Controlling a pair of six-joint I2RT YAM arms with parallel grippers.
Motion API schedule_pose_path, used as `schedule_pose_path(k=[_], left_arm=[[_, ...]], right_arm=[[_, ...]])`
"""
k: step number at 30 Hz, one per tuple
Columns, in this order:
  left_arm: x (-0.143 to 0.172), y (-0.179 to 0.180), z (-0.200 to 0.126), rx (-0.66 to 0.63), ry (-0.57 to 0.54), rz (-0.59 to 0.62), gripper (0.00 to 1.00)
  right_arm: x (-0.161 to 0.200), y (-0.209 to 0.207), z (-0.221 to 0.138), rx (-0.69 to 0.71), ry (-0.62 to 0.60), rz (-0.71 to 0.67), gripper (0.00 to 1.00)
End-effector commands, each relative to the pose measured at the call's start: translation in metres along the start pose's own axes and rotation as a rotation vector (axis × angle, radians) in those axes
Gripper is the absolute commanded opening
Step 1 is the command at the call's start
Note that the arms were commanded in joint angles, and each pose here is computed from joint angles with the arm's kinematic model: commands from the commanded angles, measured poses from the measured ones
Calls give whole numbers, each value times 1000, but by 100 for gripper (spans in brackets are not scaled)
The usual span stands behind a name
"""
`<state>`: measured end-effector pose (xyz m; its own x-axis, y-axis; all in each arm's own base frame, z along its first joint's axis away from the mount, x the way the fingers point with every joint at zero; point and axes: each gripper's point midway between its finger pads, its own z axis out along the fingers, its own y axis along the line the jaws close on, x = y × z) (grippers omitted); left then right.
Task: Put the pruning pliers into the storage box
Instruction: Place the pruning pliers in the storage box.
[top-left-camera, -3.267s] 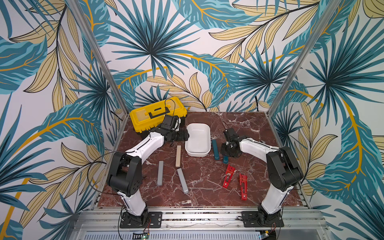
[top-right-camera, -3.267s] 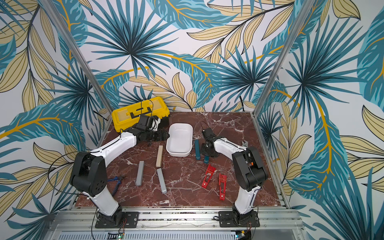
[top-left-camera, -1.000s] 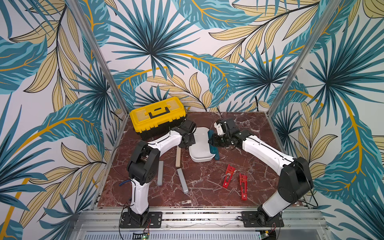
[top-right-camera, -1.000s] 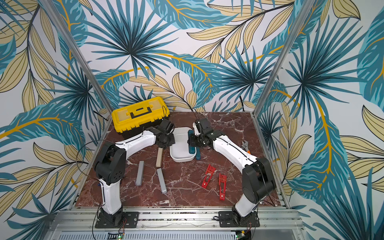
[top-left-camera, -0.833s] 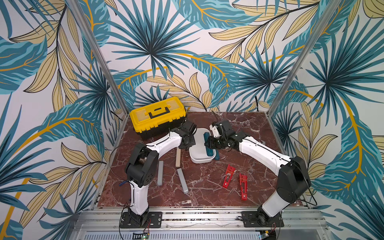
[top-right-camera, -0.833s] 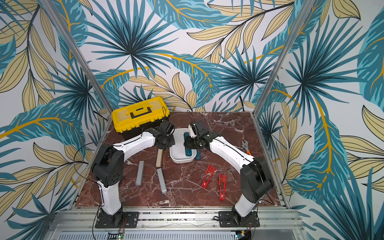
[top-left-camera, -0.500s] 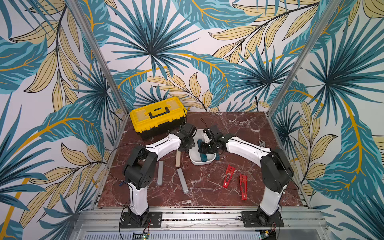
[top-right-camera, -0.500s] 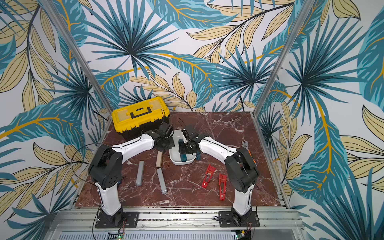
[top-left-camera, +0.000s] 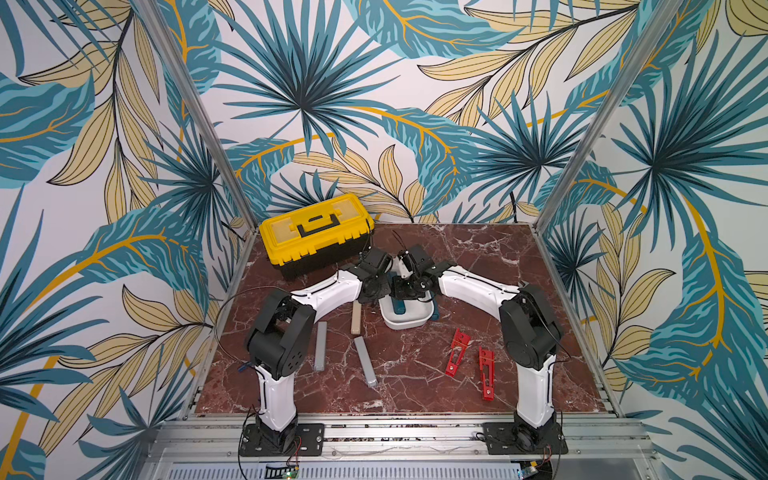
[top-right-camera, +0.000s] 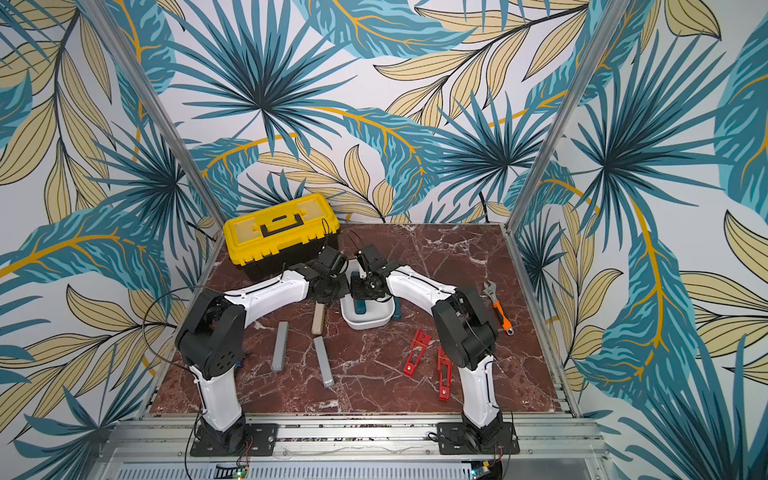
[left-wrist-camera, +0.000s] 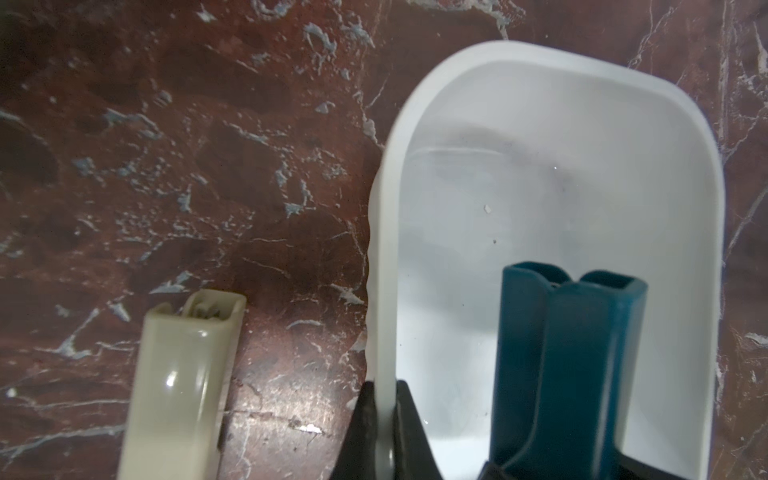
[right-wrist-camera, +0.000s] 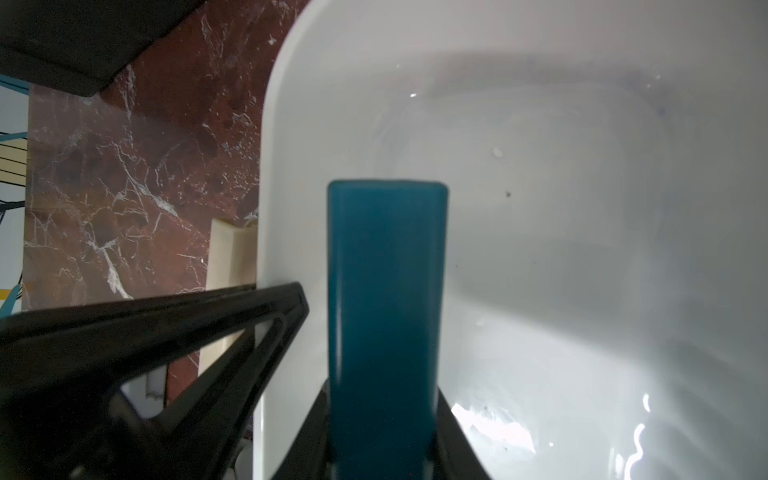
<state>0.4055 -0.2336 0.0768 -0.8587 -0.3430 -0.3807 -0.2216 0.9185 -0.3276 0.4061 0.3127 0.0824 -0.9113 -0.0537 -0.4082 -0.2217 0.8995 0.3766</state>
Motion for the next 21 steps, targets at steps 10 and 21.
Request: schedule_pose_path(k=[10,21], left_arm=[[-7,-11,-11,51,-33,-4,0],[-4,-21,-11,110,-18,-1,0]], right_arm=[[6,-3,26,6,34,18,5],[9,6,35,-71,22,31,5]])
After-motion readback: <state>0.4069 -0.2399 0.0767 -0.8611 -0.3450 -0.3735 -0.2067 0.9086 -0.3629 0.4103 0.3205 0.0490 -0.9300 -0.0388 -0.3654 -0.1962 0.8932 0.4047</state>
